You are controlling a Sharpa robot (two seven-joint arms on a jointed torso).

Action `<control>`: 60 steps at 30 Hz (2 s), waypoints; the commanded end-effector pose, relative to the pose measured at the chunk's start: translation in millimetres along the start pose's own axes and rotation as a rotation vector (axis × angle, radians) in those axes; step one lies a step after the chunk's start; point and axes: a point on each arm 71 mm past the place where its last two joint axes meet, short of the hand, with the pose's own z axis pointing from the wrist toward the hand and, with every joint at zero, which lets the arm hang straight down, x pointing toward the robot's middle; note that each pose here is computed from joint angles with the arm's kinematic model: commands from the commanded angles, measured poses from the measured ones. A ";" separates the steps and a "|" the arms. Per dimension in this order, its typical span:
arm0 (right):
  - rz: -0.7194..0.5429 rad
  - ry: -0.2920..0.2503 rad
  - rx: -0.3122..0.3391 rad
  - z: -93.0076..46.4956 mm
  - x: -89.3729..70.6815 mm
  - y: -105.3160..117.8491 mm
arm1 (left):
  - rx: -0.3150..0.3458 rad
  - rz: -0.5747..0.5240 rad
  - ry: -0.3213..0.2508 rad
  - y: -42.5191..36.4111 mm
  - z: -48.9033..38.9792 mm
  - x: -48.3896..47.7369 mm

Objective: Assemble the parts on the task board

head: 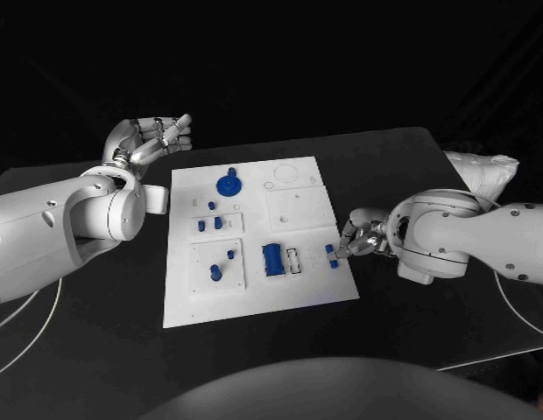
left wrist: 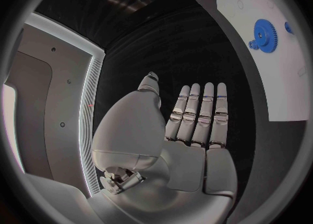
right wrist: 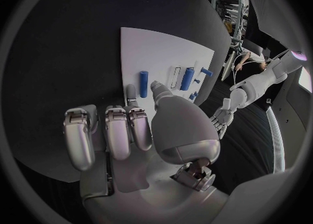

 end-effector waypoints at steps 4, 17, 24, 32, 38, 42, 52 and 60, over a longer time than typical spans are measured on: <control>-0.046 0.003 0.012 4.8 2.2 1.8 | 0.007 -0.008 0.016 -1.2 -0.1 2.5; -0.171 -0.019 0.027 15.3 3.1 9.6 | 0.007 -0.009 0.019 -1.2 0.0 2.7; -0.244 -0.018 0.049 19.5 5.6 11.5 | 0.006 -0.010 0.021 -1.2 0.0 3.1; -0.277 0.003 0.072 21.5 8.0 10.3 | 0.006 -0.010 0.021 -1.1 0.1 3.0; -0.266 0.005 0.066 21.3 9.1 11.1 | 0.006 -0.010 0.020 -1.0 0.0 2.4; -0.226 0.001 0.048 20.9 9.4 12.3 | 0.006 -0.009 0.019 -1.0 -0.1 2.0; -0.007 0.002 -0.022 15.5 10.8 13.3 | 0.005 -0.006 0.014 -0.8 -0.9 -0.2; 0.147 0.037 -0.058 9.5 8.1 12.9 | 0.004 -0.005 0.013 -0.8 -1.4 -0.9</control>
